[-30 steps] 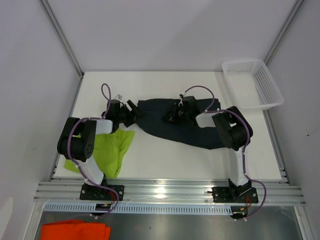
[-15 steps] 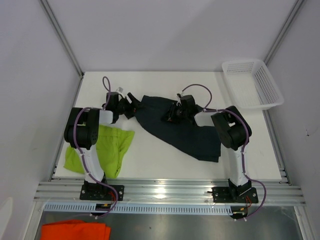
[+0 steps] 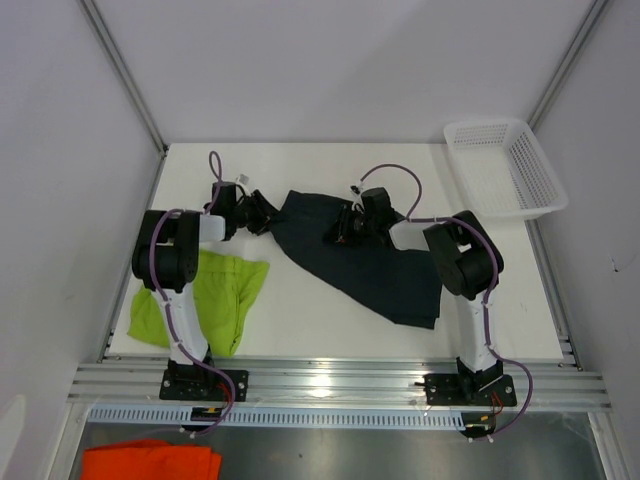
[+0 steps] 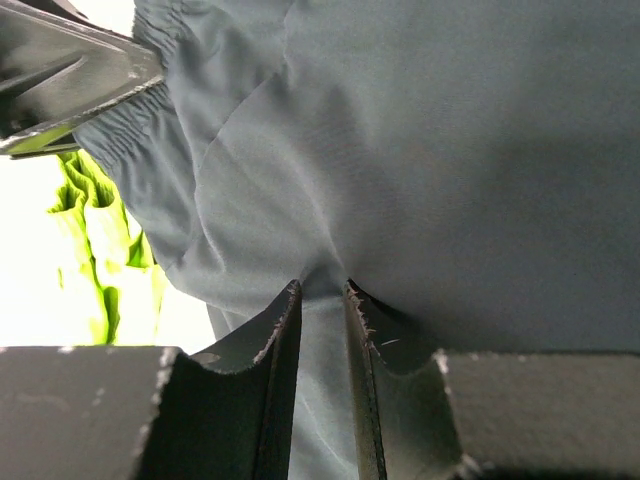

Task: Fold and stack the shorts
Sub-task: Fold the shorts

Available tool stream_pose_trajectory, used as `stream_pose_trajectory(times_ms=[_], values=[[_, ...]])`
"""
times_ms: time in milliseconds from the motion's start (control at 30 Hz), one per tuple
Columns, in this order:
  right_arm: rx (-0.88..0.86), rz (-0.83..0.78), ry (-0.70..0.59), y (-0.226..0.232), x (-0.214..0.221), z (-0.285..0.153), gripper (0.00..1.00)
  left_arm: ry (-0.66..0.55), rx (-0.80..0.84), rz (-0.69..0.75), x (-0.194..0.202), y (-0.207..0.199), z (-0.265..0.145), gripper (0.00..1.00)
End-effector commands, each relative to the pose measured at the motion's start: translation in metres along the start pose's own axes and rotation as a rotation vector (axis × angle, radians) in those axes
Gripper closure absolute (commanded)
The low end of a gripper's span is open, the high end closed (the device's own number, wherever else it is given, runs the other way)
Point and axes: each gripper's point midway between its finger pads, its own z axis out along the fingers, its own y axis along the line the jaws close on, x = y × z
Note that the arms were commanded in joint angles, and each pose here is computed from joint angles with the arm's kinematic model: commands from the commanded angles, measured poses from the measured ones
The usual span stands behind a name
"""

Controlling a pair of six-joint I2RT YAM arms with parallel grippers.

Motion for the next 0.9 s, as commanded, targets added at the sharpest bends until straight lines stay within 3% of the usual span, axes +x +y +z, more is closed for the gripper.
stream_pose_trajectory(times_ms=[0, 200, 367, 567, 700, 733, 867], values=[[0.176, 0.024, 0.129, -0.050, 0.044, -0.009, 0.73, 0.050, -0.062, -0.012, 0.013, 0.021, 0.002, 0.58], [0.162, 0.001, 0.130, -0.041, 0.043, -0.014, 0.73, -0.022, 0.069, 0.090, 0.000, -0.006, -0.003, 0.76], [0.163, -0.005, 0.141, -0.041, 0.046, -0.024, 0.73, -0.094, 0.151, 0.177, -0.004, -0.027, -0.017, 0.76], [0.126, 0.029, 0.087, -0.034, 0.029, -0.059, 0.73, -0.164, 0.160, 0.236, -0.006, -0.038, -0.035, 0.79], [0.142, 0.039, 0.043, -0.034, 0.019, -0.084, 0.73, -0.198, 0.120, 0.298, -0.007, -0.048, -0.042, 0.91], [0.148, 0.039, 0.037, -0.033, 0.017, -0.090, 0.73, -0.205, 0.109, 0.310, -0.008, -0.051, -0.044, 0.99], [0.213, 0.063, 0.041, -0.048, 0.024, -0.102, 0.76, -0.255, 0.029, 0.363, -0.014, -0.061, -0.055, 1.00]])
